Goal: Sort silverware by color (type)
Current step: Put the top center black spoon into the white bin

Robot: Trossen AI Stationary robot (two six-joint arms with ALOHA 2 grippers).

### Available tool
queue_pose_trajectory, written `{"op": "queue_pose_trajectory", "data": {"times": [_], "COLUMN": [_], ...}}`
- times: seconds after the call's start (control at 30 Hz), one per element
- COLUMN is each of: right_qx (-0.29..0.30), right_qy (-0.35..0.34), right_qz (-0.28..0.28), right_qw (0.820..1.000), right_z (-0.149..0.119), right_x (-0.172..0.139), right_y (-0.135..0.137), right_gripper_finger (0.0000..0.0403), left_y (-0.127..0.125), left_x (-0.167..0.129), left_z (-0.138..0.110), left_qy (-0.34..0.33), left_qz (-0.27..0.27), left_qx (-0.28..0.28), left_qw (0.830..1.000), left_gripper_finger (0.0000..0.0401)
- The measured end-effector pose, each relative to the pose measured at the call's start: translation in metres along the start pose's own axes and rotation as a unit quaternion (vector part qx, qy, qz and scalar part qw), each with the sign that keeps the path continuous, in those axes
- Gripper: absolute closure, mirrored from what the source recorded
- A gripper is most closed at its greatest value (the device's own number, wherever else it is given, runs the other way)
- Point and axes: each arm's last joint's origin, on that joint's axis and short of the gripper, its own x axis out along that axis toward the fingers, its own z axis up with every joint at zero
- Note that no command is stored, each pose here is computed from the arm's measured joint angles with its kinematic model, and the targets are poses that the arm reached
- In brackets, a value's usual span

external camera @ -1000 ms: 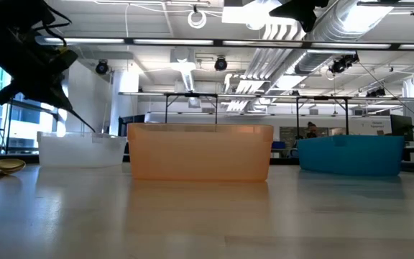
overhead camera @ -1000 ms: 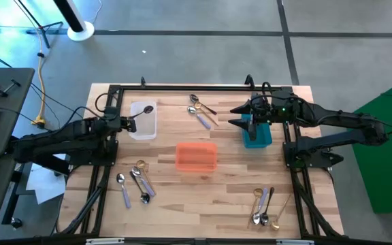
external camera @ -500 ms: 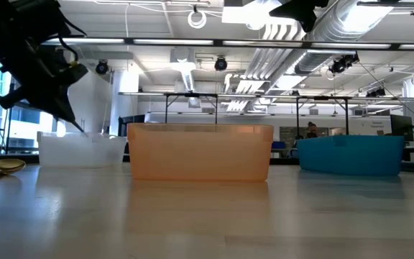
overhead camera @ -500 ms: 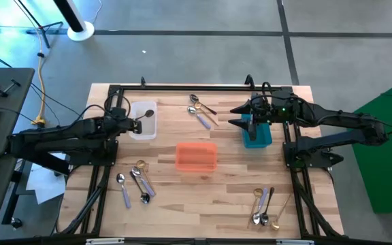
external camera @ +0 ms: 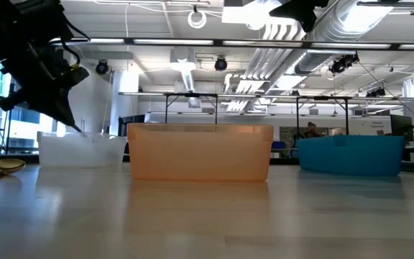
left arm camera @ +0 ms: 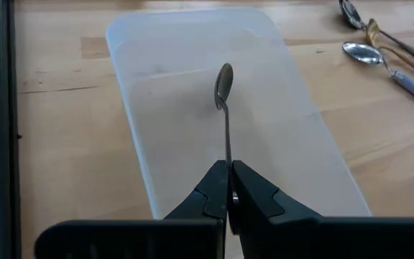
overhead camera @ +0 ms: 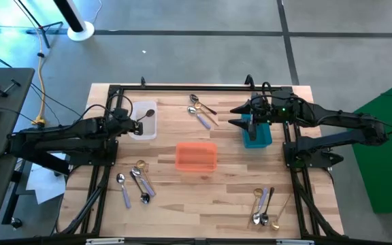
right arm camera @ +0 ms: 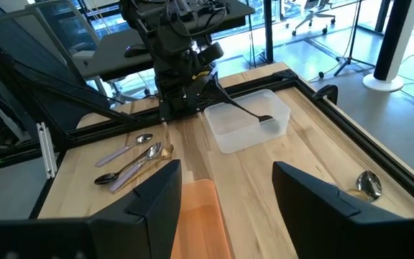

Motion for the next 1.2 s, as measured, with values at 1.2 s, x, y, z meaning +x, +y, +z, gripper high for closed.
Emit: {"op": "queue_pose_trajectory", "data": {"times": [1.2], "right_qx": [-0.003], "right_qy": [0.019], "right_qz": [-0.003], "right_qw": [1.000], "right_z": [-0.005], "right_x": [0.013], "right_y": [-0.002], "right_gripper_finger": [0.0202], "left_y": [-0.010], "left_x": [0.025], "left_z": [-0.018], "left_qy": [0.153], "left_qz": [0.037], "left_qx": [0.065], "left_qw": [0.985], "left_gripper_finger": [0.0389]}}
